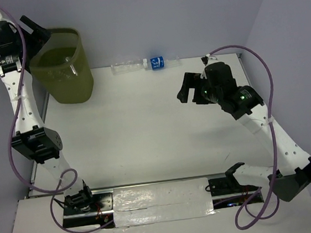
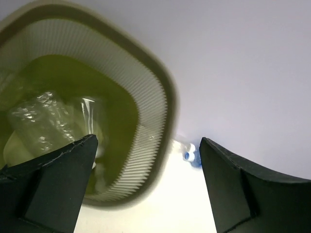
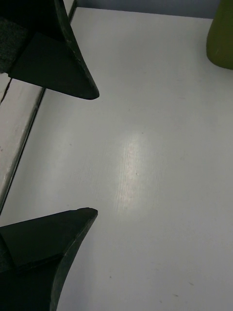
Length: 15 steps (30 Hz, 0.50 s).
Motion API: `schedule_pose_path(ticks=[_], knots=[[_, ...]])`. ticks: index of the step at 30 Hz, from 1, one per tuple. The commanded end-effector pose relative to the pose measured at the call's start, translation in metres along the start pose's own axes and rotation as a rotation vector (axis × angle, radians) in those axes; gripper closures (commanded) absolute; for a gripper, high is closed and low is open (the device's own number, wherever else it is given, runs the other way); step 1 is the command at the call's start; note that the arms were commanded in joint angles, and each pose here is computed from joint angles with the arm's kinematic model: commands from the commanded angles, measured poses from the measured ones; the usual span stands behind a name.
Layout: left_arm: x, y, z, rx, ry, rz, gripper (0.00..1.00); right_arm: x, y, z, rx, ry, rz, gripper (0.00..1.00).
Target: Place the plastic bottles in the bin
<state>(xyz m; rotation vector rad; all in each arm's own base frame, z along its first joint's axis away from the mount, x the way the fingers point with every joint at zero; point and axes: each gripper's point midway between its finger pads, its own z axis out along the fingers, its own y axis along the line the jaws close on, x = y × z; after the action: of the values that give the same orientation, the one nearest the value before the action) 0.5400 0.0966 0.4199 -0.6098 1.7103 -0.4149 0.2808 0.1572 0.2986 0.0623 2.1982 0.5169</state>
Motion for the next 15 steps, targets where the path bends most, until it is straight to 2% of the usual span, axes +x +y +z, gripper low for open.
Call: schedule_pose_path(ticks=[1,3,4,6,8,9,11,12,15], knots=[[-0.019,-0.097,-0.076,0.197,-0.095,0.171,0.01,-0.019,0.008,0.03,-0.013,-0.07,0.116,0.0],[0.002,-0.116,-0.088,0.228,-0.057,0.211,0.01,-0.023,0.002,0.055,0.023,-0.08,0.23,0.0],[0.023,-0.132,-0.1,0.251,-0.026,0.249,0.01,-0.039,0.003,0.064,0.013,-0.134,0.281,0.0],[0.067,-0.142,-0.105,0.264,0.066,0.28,0.01,-0.055,0.0,0.092,0.021,-0.19,0.409,0.0],[0.078,-0.15,-0.128,0.29,0.085,0.285,0.01,-0.074,-0.01,0.111,0.03,-0.236,0.532,0.0],[0.098,-0.15,-0.131,0.295,0.13,0.29,0.01,-0.072,-0.017,0.136,0.054,-0.222,0.565,0.0],[0.1,-0.152,-0.151,0.305,0.129,0.286,0.01,-0.101,-0.02,0.155,0.038,-0.269,0.652,0.0],[0.108,-0.152,-0.161,0.312,0.144,0.275,0.01,-0.108,-0.026,0.181,0.062,-0.263,0.7,0.0],[0.119,-0.149,-0.174,0.309,0.166,0.26,0.01,-0.11,-0.034,0.225,0.09,-0.224,0.769,0.0]])
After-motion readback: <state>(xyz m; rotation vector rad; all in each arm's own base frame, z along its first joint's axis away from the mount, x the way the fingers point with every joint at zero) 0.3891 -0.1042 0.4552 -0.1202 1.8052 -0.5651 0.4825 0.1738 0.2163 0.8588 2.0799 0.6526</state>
